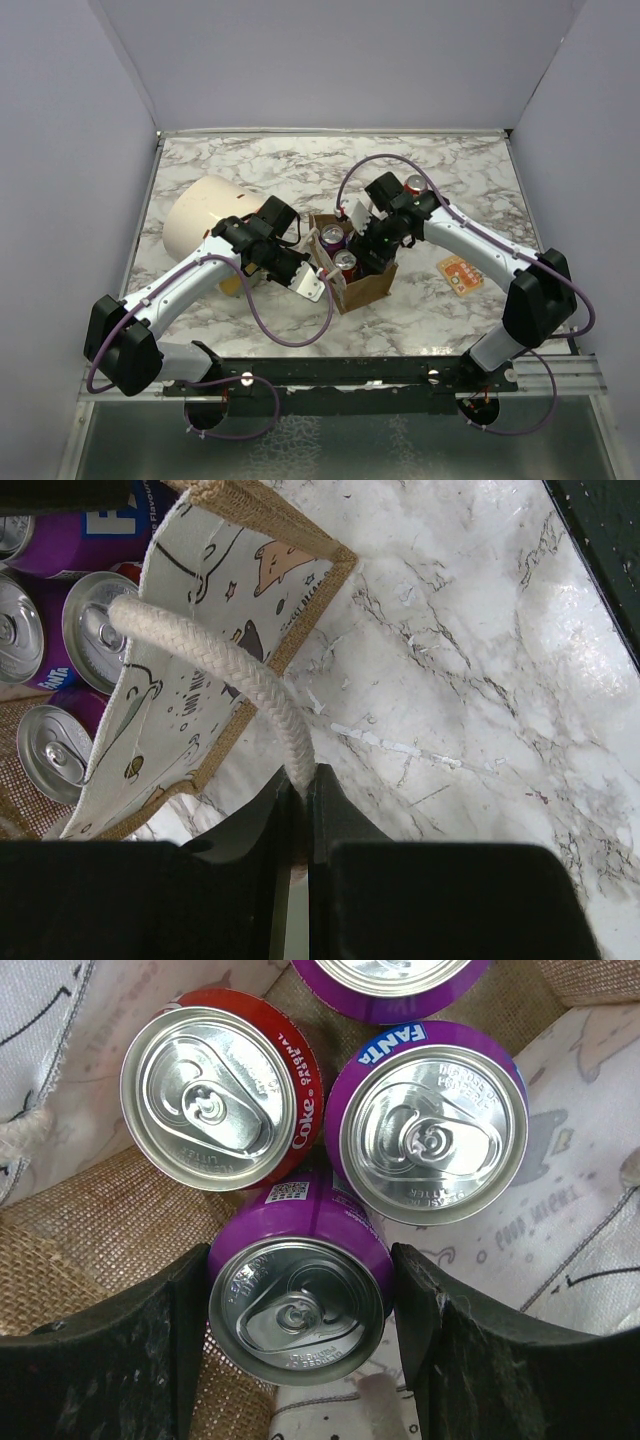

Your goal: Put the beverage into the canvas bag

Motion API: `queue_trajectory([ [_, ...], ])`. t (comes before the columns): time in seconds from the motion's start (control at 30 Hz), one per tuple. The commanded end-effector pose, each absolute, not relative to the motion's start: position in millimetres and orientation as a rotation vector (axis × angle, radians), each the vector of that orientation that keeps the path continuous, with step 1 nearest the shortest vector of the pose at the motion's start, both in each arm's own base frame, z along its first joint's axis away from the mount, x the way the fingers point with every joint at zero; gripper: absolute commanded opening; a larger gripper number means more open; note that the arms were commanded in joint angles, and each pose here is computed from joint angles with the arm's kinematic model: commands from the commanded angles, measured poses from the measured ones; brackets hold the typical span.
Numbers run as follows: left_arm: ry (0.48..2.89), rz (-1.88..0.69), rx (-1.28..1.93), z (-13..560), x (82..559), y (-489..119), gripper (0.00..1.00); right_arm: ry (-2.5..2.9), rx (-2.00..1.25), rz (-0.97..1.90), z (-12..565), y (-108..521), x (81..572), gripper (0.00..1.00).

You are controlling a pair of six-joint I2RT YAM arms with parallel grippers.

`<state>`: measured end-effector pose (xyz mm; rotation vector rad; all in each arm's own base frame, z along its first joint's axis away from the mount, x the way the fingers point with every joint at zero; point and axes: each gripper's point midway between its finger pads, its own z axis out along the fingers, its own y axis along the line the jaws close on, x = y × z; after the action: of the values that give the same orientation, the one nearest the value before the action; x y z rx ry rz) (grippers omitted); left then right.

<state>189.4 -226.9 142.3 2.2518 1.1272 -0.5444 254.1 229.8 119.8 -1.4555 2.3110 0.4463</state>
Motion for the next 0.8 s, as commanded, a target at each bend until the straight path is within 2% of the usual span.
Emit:
queue_trajectory([
  [0.0,1.11,-0.573,2.26,141.8,183.8,-227.3,0.0,2.238,-1.474,0.455,127.7,233.1,253.1,0.11],
  [0.23,1.108,-0.577,2.26,142.5,183.2,-227.5,0.0,2.24,-1.494,0.46,120.8,231.2,250.1,0.15],
  [0.77,1.101,-0.571,2.257,144.2,182.6,-227.0,0.0,2.228,-1.546,0.481,102.1,231.8,244.4,0.35],
])
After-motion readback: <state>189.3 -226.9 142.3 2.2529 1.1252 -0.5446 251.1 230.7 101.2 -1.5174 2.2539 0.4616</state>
